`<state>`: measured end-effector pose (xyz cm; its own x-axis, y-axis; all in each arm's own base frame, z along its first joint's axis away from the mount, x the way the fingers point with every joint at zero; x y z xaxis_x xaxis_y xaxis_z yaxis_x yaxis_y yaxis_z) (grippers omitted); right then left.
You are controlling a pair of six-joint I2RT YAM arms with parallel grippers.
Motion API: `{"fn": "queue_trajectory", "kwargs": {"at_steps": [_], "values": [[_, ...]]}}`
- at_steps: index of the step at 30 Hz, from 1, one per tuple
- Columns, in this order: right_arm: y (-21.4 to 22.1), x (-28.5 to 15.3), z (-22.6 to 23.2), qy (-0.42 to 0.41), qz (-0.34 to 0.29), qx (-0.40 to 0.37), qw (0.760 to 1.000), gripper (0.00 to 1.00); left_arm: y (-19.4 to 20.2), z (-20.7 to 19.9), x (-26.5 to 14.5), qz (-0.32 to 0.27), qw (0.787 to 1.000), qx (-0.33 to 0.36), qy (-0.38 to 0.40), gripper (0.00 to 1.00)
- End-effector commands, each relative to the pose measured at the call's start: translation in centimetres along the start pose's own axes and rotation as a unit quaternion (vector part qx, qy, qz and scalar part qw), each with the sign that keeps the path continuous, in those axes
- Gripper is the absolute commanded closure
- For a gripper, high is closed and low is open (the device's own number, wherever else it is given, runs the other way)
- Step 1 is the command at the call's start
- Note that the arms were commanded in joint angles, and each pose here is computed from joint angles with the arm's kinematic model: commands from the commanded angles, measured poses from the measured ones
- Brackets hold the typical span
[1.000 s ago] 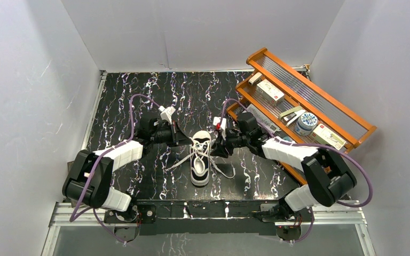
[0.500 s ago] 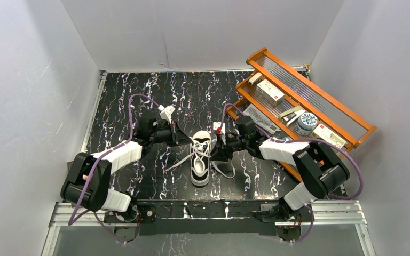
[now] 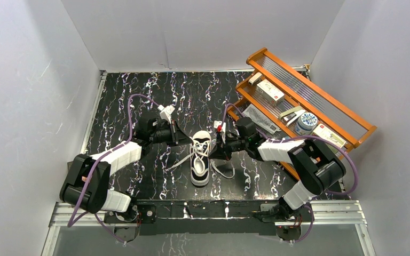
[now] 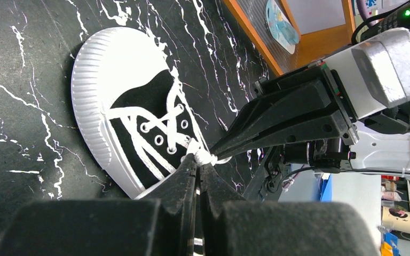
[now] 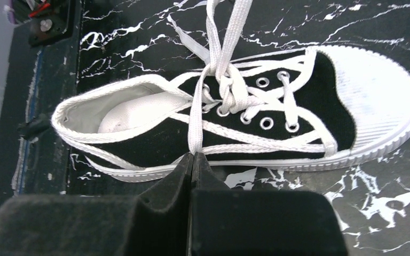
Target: Tie the shoes
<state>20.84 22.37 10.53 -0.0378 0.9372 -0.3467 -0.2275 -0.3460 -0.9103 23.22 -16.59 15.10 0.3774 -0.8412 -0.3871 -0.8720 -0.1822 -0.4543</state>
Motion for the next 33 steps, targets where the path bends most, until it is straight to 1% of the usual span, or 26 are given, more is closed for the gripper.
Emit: {"fn": "queue_trajectory", "kwargs": {"at_steps": [1,2,6,8,12,13,16,17,20,23,27,33], "values": [[-1.7,-0.3,0.6,-0.003,-0.044,0.002,0.999,0.98,0.0,-1.4,-0.8,-0.005,1.0,0.016,0.026,1.0],[-1.7,-0.4,0.7,-0.001,-0.045,0.006,0.999,1.0,0.0,-1.4,-0.9,-0.006,1.0,0.016,0.027,1.0],[-1.6,-0.4,0.9,0.016,-0.05,0.027,0.998,1.0,0.5,-1.6,-1.3,-0.003,1.0,0.012,0.027,1.0],[-2.3,-0.4,0.9,0.026,-0.053,0.058,0.997,1.0,0.7,-1.9,-1.7,-0.002,0.999,0.013,0.029,1.0],[-4.0,0.0,1.0,0.038,-0.04,0.152,0.987,1.0,1.7,-2.4,-2.9,-0.001,1.0,0.008,0.026,1.0],[-4.2,0.1,1.0,0.049,-0.036,0.183,0.981,1.0,2.0,-2.4,-3.0,0.003,1.0,0.003,0.025,1.0],[-5.0,0.3,1.3,0.071,-0.036,0.286,0.955,1.0,3.1,-2.3,-3.3,0.017,0.999,-0.018,0.037,1.0],[-5.1,0.7,1.4,0.084,-0.022,0.346,0.934,1.0,3.8,-2.2,-3.4,0.024,0.998,-0.033,0.043,1.0],[-4.9,1.0,0.9,0.119,0.002,0.405,0.907,1.0,4.8,-1.8,-3.6,0.031,0.997,-0.052,0.038,1.0],[-4.6,0.8,0.9,0.14,0.01,0.418,0.898,1.0,5.6,-1.3,-3.8,0.038,0.997,-0.067,0.022,1.0],[-4.6,1.0,1.2,0.116,0.014,0.421,0.9,1.0,6.4,-0.7,-3.8,0.048,0.994,-0.093,0.003,1.0],[-4.8,1.1,1.0,0.114,0.02,0.419,0.901,1.0,7.6,-0.6,-3.8,0.066,0.989,-0.135,-0.014,1.0]]}}
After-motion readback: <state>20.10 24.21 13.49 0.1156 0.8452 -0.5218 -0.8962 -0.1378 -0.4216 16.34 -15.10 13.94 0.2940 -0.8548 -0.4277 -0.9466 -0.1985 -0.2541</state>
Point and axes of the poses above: each gripper's point midway between its finger pads, its own x axis out along the fingers, its own z axis along the line the jaws close on, y = z × x, the point moved 9 cm from there along -x, back along the fingers, and after that the axes turned 3 degrees about -x, right-handed, at the moved point
